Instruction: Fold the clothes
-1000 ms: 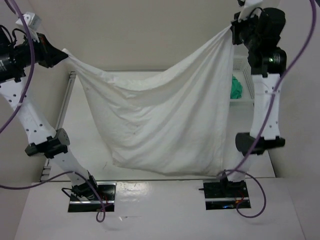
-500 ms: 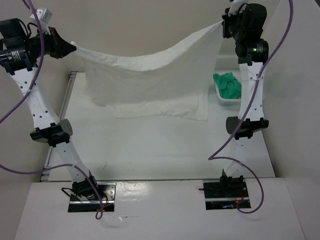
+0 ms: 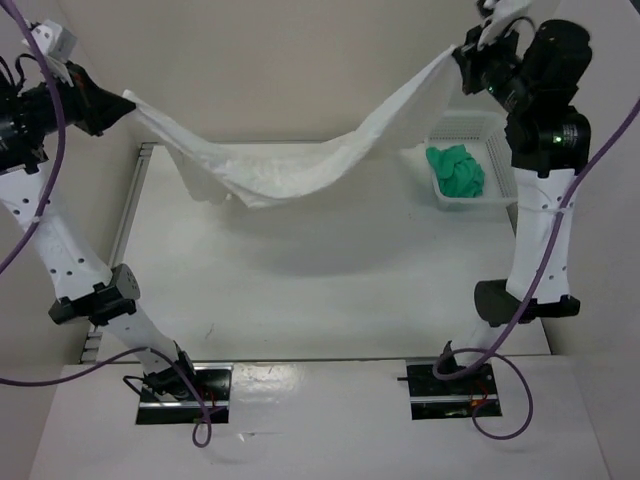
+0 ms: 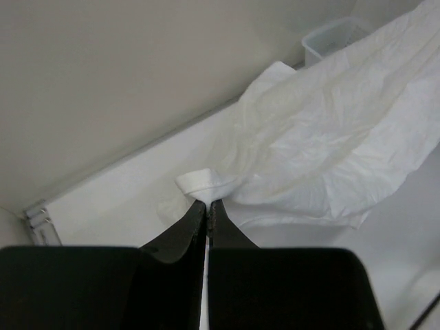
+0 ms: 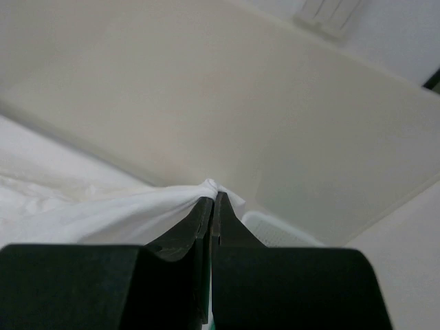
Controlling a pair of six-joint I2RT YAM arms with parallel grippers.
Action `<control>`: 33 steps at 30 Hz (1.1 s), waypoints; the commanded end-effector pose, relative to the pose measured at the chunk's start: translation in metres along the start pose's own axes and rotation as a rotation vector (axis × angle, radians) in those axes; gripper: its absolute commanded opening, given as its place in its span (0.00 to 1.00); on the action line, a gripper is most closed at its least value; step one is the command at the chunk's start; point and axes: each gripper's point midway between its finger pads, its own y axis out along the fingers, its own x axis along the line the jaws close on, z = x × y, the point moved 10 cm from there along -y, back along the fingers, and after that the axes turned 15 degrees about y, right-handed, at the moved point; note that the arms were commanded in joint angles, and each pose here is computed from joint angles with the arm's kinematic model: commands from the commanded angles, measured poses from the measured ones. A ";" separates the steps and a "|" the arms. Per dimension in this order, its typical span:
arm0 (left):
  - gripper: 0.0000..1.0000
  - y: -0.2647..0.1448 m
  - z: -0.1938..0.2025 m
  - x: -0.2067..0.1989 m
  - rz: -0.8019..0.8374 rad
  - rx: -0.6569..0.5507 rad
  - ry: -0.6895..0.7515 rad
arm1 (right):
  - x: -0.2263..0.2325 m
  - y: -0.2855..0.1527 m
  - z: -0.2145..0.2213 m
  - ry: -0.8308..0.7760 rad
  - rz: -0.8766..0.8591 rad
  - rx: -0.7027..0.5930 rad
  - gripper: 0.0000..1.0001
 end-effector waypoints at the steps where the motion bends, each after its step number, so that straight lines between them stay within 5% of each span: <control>1: 0.00 0.027 0.093 0.026 0.116 0.177 -0.226 | -0.001 0.047 0.125 -0.010 -0.099 0.423 0.00; 3: 0.00 0.041 0.160 0.032 0.129 0.324 -0.337 | 0.004 0.035 0.152 -0.124 -0.063 0.461 0.00; 4: 0.00 0.042 0.176 0.031 0.131 0.365 -0.348 | 0.022 0.032 0.212 -0.163 -0.102 0.608 0.00; 6: 0.00 0.045 0.228 0.022 0.139 0.491 -0.412 | 0.036 0.014 0.249 -0.261 -0.108 0.695 0.00; 13: 0.00 0.020 0.302 -0.036 0.306 0.738 -0.416 | 0.088 -0.061 0.301 -0.330 -0.400 0.958 0.00; 23: 0.00 -0.035 0.280 -0.086 0.327 0.936 -0.152 | 0.092 -0.149 0.275 -0.459 -0.596 1.111 0.00; 33: 0.00 -0.087 0.280 -0.127 0.327 1.191 0.091 | 0.080 -0.187 0.288 -0.520 -0.569 1.184 0.00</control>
